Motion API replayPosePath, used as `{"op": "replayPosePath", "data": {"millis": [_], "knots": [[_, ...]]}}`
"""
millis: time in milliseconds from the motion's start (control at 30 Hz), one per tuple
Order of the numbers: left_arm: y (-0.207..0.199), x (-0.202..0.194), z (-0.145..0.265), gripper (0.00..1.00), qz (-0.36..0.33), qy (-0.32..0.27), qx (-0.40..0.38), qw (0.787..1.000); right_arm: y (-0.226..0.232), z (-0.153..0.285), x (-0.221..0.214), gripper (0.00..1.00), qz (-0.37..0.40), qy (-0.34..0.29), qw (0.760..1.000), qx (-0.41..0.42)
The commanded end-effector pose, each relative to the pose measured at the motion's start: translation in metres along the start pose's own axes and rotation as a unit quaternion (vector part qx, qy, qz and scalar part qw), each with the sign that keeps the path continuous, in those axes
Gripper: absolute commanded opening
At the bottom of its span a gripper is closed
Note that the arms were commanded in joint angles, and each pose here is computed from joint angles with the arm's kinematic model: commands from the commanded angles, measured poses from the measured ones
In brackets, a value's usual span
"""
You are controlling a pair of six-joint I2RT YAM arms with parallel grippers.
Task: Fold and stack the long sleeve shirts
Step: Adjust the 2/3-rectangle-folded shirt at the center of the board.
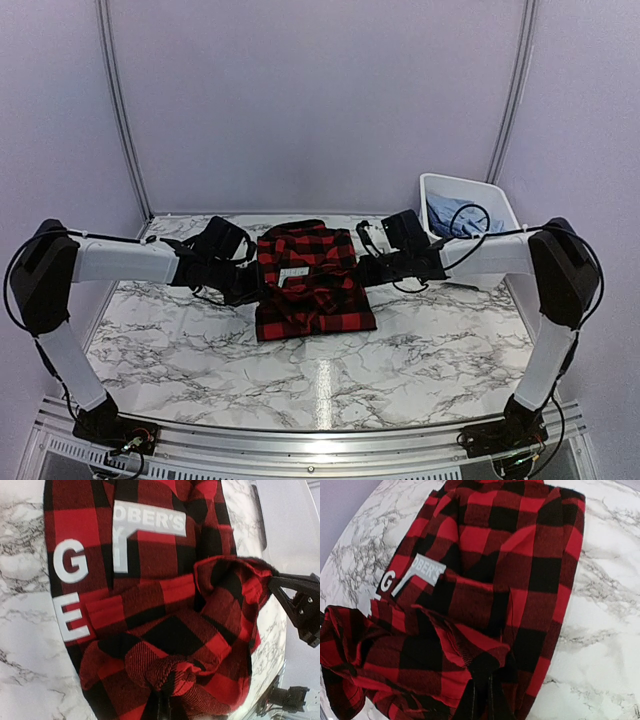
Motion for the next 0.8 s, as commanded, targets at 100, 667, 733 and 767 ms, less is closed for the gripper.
{"op": "replayPosePath", "data": {"millis": [100,667,733,767], "knots": [[0.008,0.058,-0.012,0.0,0.055,-0.048,0.006,0.997,-0.009,-0.011,0.039,0.01,-0.021,-0.027,0.998,-0.045],[0.013,0.102,-0.01,0.62,0.09,-0.103,0.018,0.99,-0.009,0.012,0.069,0.58,-0.032,-0.044,0.997,-0.056],[0.012,0.103,-0.001,0.65,0.08,-0.11,0.022,0.99,-0.006,0.02,0.059,0.56,-0.028,-0.042,0.997,-0.057],[0.011,0.102,0.003,0.65,0.077,-0.112,0.022,0.991,-0.005,0.024,0.053,0.54,-0.025,-0.041,0.997,-0.058]]}}
Point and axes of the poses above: each gripper's point midway between its finger pads, its own z axis back along the fingers, its own y axis along the line the jaws close on, x = y × z, the point moved 2 cm from there along z, back along the fingers, and after that the axes turned 1 degree about z, right-handed, at the moved point
